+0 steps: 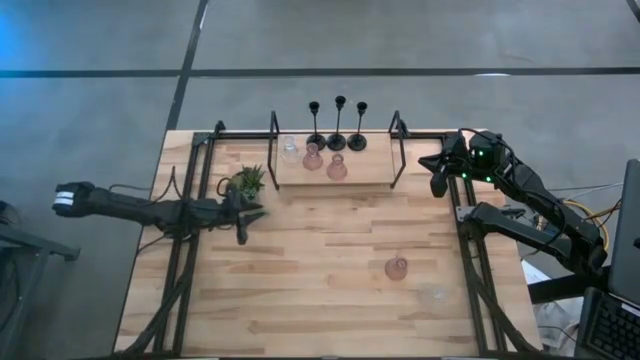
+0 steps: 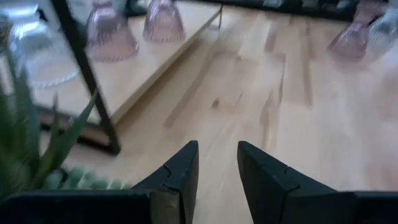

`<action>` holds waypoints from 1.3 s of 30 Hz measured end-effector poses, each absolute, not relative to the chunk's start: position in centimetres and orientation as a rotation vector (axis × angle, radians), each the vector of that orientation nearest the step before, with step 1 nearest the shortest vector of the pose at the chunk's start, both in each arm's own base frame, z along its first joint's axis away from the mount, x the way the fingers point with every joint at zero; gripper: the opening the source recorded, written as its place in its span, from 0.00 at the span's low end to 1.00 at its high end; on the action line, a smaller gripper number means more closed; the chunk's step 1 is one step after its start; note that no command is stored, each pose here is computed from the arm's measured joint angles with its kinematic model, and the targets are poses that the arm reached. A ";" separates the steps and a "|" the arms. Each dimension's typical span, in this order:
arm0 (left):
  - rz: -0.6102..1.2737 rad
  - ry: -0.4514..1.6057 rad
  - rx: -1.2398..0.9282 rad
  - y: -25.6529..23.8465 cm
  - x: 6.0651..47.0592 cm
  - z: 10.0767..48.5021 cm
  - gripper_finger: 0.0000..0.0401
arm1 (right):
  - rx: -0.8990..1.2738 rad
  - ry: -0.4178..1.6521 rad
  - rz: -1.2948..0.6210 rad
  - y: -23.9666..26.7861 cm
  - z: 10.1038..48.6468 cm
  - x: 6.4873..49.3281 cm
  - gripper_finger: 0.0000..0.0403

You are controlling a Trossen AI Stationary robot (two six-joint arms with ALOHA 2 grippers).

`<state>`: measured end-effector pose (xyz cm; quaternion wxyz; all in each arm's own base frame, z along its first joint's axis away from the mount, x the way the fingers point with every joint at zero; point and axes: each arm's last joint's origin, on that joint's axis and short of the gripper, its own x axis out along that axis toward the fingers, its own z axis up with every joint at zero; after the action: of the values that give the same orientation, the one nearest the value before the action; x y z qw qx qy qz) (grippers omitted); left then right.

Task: Pick & Place candle stick holders
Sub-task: Put the pink candle holder on the shelf aligned with the other pink candle holder

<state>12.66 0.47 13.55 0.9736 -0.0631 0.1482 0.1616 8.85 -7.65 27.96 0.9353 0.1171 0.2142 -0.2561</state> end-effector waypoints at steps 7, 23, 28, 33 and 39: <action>0.358 0.205 -0.094 0.9 11.2 14.7 0.28 | 0.239 0.438 -0.524 -7.6 28.0 8.8 0.07; 0.491 0.026 -0.034 2.0 9.9 16.4 0.02 | 0.239 0.438 -0.523 -7.6 28.0 8.8 0.07; 0.485 -0.019 -0.035 2.0 9.6 16.8 0.01 | 0.239 0.439 -0.523 -7.6 27.9 8.8 0.07; 0.476 -0.050 -0.016 1.9 9.4 17.1 0.01 | 0.239 0.438 -0.523 -7.6 28.0 8.8 0.07; 0.363 -0.041 -0.006 1.6 9.5 16.9 0.00 | 0.239 0.438 -0.524 -7.6 28.0 8.8 0.07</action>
<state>9.51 1.60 16.91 0.9834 -0.0028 -0.0206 0.1805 8.85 -7.64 27.95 0.9353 0.1170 0.2143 -0.2561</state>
